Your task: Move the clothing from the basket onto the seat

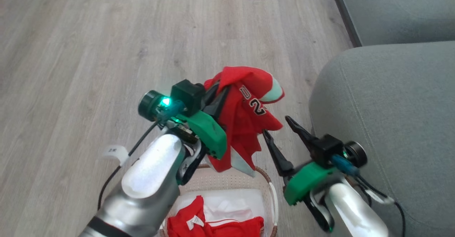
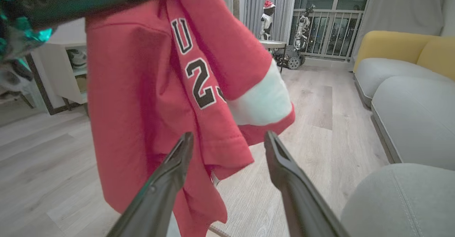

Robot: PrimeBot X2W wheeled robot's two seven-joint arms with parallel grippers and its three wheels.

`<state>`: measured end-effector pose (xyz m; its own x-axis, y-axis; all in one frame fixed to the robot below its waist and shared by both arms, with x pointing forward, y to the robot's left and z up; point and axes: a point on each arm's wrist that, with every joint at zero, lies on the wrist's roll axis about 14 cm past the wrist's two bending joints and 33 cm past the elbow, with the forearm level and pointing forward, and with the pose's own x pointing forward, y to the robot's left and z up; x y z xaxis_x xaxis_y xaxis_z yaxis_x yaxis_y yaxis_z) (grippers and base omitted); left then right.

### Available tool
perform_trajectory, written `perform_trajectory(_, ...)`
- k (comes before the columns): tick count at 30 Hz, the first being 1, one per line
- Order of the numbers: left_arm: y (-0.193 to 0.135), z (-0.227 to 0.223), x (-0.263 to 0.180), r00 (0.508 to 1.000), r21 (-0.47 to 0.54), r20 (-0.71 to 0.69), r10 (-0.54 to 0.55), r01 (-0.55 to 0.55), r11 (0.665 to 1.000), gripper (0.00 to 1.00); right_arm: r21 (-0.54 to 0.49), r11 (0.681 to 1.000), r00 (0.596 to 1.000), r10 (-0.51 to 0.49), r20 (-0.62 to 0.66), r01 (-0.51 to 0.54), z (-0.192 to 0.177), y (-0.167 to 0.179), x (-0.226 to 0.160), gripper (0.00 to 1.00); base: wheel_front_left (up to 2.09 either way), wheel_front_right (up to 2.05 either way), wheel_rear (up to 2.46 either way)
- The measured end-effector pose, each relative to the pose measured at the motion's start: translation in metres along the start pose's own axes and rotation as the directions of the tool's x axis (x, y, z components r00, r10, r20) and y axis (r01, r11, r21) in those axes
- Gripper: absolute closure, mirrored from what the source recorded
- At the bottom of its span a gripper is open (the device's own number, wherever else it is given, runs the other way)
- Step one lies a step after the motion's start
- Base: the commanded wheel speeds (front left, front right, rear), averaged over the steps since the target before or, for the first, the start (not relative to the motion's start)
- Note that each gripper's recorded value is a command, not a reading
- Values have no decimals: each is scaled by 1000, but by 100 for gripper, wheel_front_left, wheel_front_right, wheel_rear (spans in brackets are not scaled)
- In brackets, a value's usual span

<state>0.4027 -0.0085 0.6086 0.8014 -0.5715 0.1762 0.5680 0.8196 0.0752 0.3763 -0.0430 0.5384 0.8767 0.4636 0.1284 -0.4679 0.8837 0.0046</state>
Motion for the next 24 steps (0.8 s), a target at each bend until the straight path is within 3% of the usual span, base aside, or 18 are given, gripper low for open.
perform_trajectory(12, -9, 6, -10, 1000, -6, 7, -12, 12, 1000, 100, -61, 978, 974, 190, -124, -199, -22, 44, 31, 0, 0, 0, 0)
perform_trajectory(13, -8, 6, -11, 1000, -10, 6, -6, 6, 1000, 100, -55, 977, 972, 196, -131, -205, -23, 45, 32, 18, 0, 0, 0)
perform_trajectory(14, -8, 5, -12, 1000, -16, 5, -5, 5, 1000, 100, -53, 976, 970, 202, -136, -210, -24, 47, 34, 56, 0, 0, 0)
perform_trajectory(15, -9, 4, -14, 1000, -20, 2, -3, 3, 1000, 100, -55, 974, 967, 209, -142, -219, -25, 48, 35, 74, 0, 0, 0)
perform_trajectory(16, -10, 2, -15, 1000, -26, -2, -3, 3, 1000, 100, -50, 974, 967, 212, -144, -221, -26, 49, 36, 100, 0, 0, 0)
perform_trajectory(23, -7, -11, -20, 999, -50, -31, 26, -28, 998, 100, -20, 978, 969, 205, -138, -209, -23, 46, 41, 100, 0, 0, 0)
perform_trajectory(24, -6, -12, -20, 999, -58, -30, 32, -34, 998, 75, -17, 979, 971, 198, -136, -202, -23, 44, 41, 100, 0, 0, 0)
